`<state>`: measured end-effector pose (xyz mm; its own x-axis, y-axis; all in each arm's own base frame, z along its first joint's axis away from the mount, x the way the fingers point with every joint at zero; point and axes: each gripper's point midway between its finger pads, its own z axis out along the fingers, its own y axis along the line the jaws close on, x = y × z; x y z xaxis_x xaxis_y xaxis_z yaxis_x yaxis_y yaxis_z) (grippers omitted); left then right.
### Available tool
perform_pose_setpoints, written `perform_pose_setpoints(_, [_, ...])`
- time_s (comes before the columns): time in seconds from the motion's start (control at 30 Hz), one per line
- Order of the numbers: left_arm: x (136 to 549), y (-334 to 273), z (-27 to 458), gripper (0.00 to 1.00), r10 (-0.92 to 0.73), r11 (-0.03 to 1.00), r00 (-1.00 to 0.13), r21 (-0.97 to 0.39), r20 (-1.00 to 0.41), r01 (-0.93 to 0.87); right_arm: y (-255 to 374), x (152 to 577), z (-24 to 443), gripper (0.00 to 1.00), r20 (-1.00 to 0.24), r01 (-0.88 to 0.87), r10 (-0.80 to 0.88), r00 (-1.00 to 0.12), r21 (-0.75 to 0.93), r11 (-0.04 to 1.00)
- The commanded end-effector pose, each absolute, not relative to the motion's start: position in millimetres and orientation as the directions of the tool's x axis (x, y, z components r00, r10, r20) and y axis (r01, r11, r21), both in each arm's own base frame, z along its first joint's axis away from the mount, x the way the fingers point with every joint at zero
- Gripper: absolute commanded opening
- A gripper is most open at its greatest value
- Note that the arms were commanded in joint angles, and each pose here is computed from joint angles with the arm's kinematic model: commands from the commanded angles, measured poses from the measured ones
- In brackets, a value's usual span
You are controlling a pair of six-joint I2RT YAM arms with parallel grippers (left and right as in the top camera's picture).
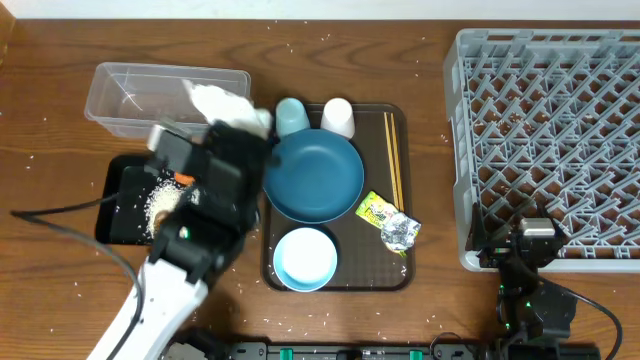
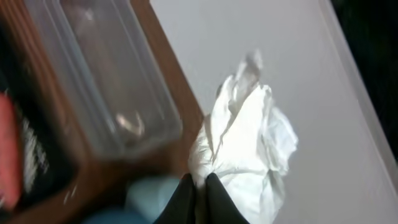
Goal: Sort waste into correct bins and load items into the dishwasher rack
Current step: 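Carry the tissue left and drop it into the clear container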
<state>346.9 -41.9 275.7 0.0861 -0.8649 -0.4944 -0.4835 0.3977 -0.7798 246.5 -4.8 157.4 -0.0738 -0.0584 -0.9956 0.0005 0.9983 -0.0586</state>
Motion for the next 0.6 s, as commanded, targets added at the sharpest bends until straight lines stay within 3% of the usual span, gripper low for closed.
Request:
perform_pose_setpoints(0.0, [367,-18,258,0.06,-0.835,0.376,0.156,-0.753,-0.528,-0.54,-3,246,156,0.99,-0.995,-0.003,-0.058,-0.077,-0.057,0.998])
perform_pose_setpoints(0.3, [439,14,202,0.06,-0.776,0.376,0.228,-0.721,-0.588,-0.582,-3,246,156,0.99,-0.995,-0.003,-0.058,-0.077,-0.057,0.998])
perform_pose_setpoints(0.43, [462,25,185,0.06,-0.686,0.498,0.161,-0.619,-0.71,-0.608,-3,246,156,0.99,-0.995,-0.003,-0.058,-0.077,-0.057,0.998])
perform_pose_setpoints(0.57, [472,35,178,0.22,-0.57,0.611,0.075,-0.483,-0.818,-0.627,-3,246,156,0.99,-0.995,-0.003,-0.058,-0.077,-0.057,0.998])
